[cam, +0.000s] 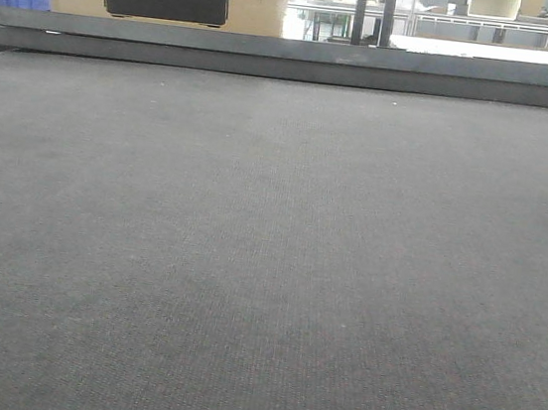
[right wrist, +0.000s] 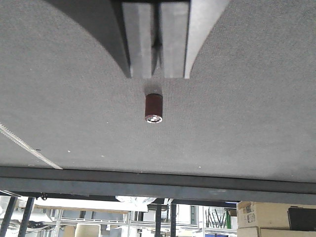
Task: Place cylindrical capacitor in blue bin on shelf
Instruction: 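Reach left gripper to orange cylinder and right gripper to capacitor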
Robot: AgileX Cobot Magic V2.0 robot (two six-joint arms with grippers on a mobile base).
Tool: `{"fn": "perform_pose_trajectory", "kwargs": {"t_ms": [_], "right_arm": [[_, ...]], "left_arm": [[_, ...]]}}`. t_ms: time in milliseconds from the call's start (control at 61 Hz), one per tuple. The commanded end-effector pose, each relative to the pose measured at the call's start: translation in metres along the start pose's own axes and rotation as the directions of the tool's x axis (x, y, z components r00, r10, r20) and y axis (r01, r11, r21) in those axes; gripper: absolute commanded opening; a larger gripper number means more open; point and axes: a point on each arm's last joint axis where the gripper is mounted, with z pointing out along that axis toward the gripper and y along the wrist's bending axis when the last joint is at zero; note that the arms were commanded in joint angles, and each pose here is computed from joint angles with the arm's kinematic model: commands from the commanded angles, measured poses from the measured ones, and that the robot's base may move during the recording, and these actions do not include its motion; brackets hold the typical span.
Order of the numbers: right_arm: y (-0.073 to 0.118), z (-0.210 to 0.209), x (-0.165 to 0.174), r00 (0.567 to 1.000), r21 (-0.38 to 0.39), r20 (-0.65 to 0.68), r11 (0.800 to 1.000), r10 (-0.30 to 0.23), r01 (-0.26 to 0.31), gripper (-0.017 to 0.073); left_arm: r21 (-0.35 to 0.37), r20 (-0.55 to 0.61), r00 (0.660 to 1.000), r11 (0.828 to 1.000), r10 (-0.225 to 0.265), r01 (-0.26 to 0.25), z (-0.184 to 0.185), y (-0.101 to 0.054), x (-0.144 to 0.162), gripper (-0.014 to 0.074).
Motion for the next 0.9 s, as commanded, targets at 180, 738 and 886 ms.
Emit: {"fn": "perform_pose_trajectory", "kwargs": {"t_ms": [180, 738, 886], "right_arm": [[0.0, 0.0, -0.006, 0.997, 0.005, 0.078, 1.0, -0.014, 0.014, -0.0143], [0.003, -0.045, -0.159, 0.941, -0.009, 0.338, 1.0, -0.007, 0.01, 0.023], [0.003, -0.02, -0.181, 0.966, -0.01, 0.259, 1.0, -0.006, 0.009, 0.0525]], "left_arm": [[0.01, 0.16, 0.987, 1.0, -0.005, 0.004, -0.002, -0.001, -0.015, -0.0111], [-0.034, 0.042, 0.998, 0.999, 0.038, -0.037, -0.003, 0.0, -0.145, 0.0001], [-0.034, -0.022, 0.999, 0.999, 0.038, -0.038, 0.018, 0.0, -0.16, 0.03]]}}
